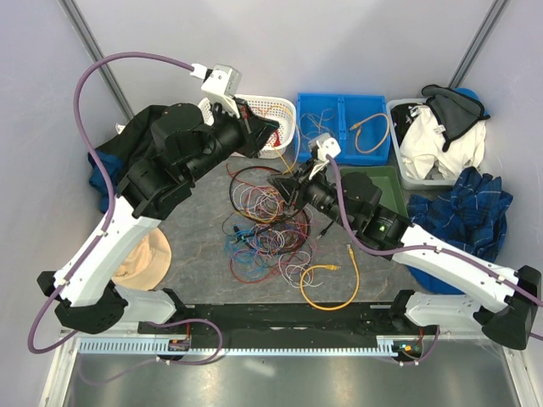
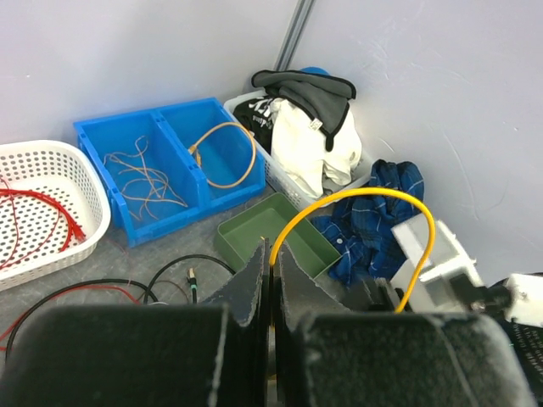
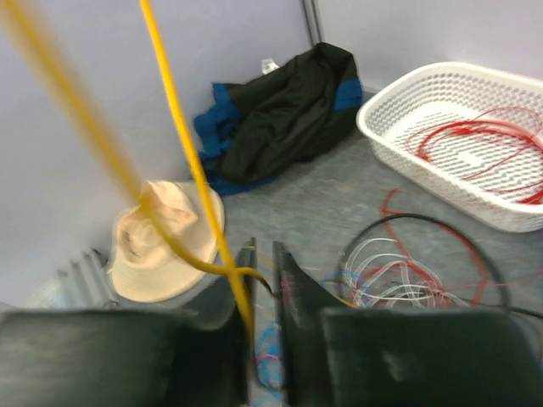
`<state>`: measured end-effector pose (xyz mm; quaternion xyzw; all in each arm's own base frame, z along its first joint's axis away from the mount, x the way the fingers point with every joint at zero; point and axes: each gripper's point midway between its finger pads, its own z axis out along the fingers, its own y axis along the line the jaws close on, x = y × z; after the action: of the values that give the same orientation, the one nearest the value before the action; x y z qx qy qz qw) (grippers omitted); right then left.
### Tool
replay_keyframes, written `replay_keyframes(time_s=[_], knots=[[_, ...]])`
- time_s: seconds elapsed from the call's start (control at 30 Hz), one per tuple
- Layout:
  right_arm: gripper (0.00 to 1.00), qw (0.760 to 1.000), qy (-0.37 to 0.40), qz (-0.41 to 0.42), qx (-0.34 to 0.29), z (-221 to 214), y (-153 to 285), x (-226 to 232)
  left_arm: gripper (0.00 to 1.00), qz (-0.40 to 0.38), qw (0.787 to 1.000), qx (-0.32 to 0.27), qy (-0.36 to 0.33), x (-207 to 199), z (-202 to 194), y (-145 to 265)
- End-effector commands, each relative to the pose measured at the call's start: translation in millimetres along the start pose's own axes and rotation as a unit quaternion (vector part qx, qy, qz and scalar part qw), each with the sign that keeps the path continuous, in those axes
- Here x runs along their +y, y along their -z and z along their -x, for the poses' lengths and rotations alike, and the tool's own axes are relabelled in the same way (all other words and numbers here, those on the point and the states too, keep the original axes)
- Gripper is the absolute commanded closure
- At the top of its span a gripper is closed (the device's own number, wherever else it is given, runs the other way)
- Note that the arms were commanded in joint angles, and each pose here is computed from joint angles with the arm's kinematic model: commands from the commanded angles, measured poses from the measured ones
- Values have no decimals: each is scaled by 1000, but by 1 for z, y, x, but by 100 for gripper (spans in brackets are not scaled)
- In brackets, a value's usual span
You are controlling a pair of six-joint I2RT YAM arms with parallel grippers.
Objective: Untangle the cables
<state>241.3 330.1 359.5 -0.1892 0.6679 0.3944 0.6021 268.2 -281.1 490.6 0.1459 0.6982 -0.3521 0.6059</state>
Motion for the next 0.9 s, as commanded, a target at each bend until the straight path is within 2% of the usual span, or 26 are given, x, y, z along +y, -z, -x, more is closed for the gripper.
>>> replay_keyframes(time_s=[0.0,0.03,0.1,0.17,0.2,0.33,0.4,0.57,0.6,0.67,0.7,0.73,0.8,0.87], knots=[[96,996,-9,14,-85,61,3,14,98,4,1000,-18,5,1,7,8],[100,996,-10,11,-88,64,7,13,98,12,1000,-14,2,5,3,7],[100,996,-12,-9,-92,69,13,7,98,39,999,-16,-2,17,-2,6],[100,996,-10,-38,-86,76,18,-2,87,63,998,-9,-7,28,-15,2],[100,993,-7,-70,-95,88,22,-11,67,89,996,0,-11,41,-28,-1],[100,986,1,-150,-69,90,29,-43,27,161,987,16,12,73,-61,-1],[100,982,-6,-172,-77,102,33,-60,1,202,979,28,24,92,-85,2],[100,974,-28,-212,-79,119,32,-97,0,254,964,25,75,117,-113,20],[100,970,-29,-225,-92,134,35,-106,0,274,958,29,79,127,-127,25],[100,962,-32,-258,-89,137,29,-131,0,288,950,11,116,132,-131,36],[100,959,-34,-263,-98,148,28,-134,0,304,945,17,122,140,-148,42],[100,957,-36,-273,-89,144,18,-146,0,308,940,12,149,141,-154,45],[100,953,-34,-283,-107,164,14,-156,0,307,935,20,177,143,-176,53],[100,947,-31,-305,-100,162,-3,-179,0,291,937,30,191,140,-188,58]])
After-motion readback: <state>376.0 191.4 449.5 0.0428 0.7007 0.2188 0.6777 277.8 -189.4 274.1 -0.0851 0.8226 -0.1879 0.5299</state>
